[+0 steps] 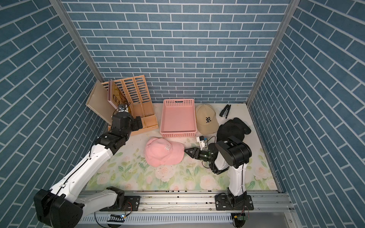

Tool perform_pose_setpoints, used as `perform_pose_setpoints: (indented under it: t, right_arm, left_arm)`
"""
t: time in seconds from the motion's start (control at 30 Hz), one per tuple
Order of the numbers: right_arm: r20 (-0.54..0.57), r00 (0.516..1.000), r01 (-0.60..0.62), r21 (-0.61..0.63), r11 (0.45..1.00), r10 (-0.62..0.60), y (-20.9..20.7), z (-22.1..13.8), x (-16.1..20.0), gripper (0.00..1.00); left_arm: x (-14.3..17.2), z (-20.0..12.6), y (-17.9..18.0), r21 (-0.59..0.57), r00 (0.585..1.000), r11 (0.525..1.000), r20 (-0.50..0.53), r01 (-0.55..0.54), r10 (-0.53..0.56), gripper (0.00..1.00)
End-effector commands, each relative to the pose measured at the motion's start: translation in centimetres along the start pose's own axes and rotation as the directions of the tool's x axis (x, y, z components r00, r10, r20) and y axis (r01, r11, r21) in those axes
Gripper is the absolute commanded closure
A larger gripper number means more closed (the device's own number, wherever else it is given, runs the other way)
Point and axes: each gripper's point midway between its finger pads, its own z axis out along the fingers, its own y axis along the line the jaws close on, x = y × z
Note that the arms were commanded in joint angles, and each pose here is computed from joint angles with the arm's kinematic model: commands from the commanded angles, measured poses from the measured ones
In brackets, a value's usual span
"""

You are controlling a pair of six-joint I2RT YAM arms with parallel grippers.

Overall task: Turn the baseball cap inside out
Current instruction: Place the baseball cap at the center of the board, then reset both arms

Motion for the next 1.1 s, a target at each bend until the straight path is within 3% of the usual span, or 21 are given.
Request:
perform_pose_setpoints:
  t: [0.0, 0.13, 0.23, 0.33, 0.57, 0.7, 0.77, 0.87, 1.07]
  right_arm:
    - [-0.032, 0.998, 0.064, 0.169, 0.984, -0.06, -2.4, -0.9, 0.6, 0.39]
    - [-0.037, 0.986, 0.168, 0.289, 0.943, -0.164, -1.5, -1.7, -1.1, 0.4]
    - [-0.071, 0.956, 0.285, 0.442, 0.851, -0.284, -0.2, -2.4, -3.4, 0.4]
    - [-0.015, 0.923, 0.323, 0.575, 0.752, -0.384, 1.9, -4.9, -7.1, 0.38]
    - [0.091, 0.789, 0.279, 0.828, 0.486, -0.608, 3.9, -12.5, -13.9, 0.37]
    - [0.14, 0.733, 0.18, 0.904, 0.388, -0.666, 3.3, -17.0, -15.4, 0.36]
    - [0.15, 0.703, 0.159, 0.92, 0.358, -0.696, 3.1, -18.5, -15.6, 0.35]
    - [0.156, 0.706, 0.134, 0.929, 0.346, -0.691, 2.0, -20.0, -15.7, 0.34]
    - [0.177, 0.723, 0.125, 0.917, 0.379, -0.667, -0.9, -21.0, -15.2, 0.34]
  left_arm:
    - [-1.2, -0.4, 0.4, -0.014, 1.0, 1.0, 0.023, 0.0, 0.0, 0.05]
    - [-1.0, -0.2, 0.2, -0.018, 1.0, 1.0, 0.014, -0.008, 0.008, 0.05]
    - [-0.6, 0.3, -0.2, -0.037, 1.0, 0.999, -0.007, -0.03, 0.029, 0.05]
    - [-0.9, 0.4, -0.5, -0.027, 1.0, 0.999, -0.003, -0.016, 0.016, 0.0]
    - [1.3, 2.4, 0.3, -0.043, 0.999, 0.999, -0.049, 0.022, -0.024, 0.0]
    - [3.5, 3.9, 3.4, -0.113, 0.995, 0.991, -0.05, 0.077, -0.083, 0.0]
    - [4.3, 4.4, 5.3, -0.163, 0.995, 0.982, -0.022, 0.094, -0.099, 0.0]
    - [5.1, 4.6, 6.6, -0.168, 0.996, 0.983, 0.05, 0.08, -0.072, 0.01]
    - [7.0, 4.6, 8.4, -0.212, 0.994, 0.977, 0.107, 0.001, 0.022, 0.0]
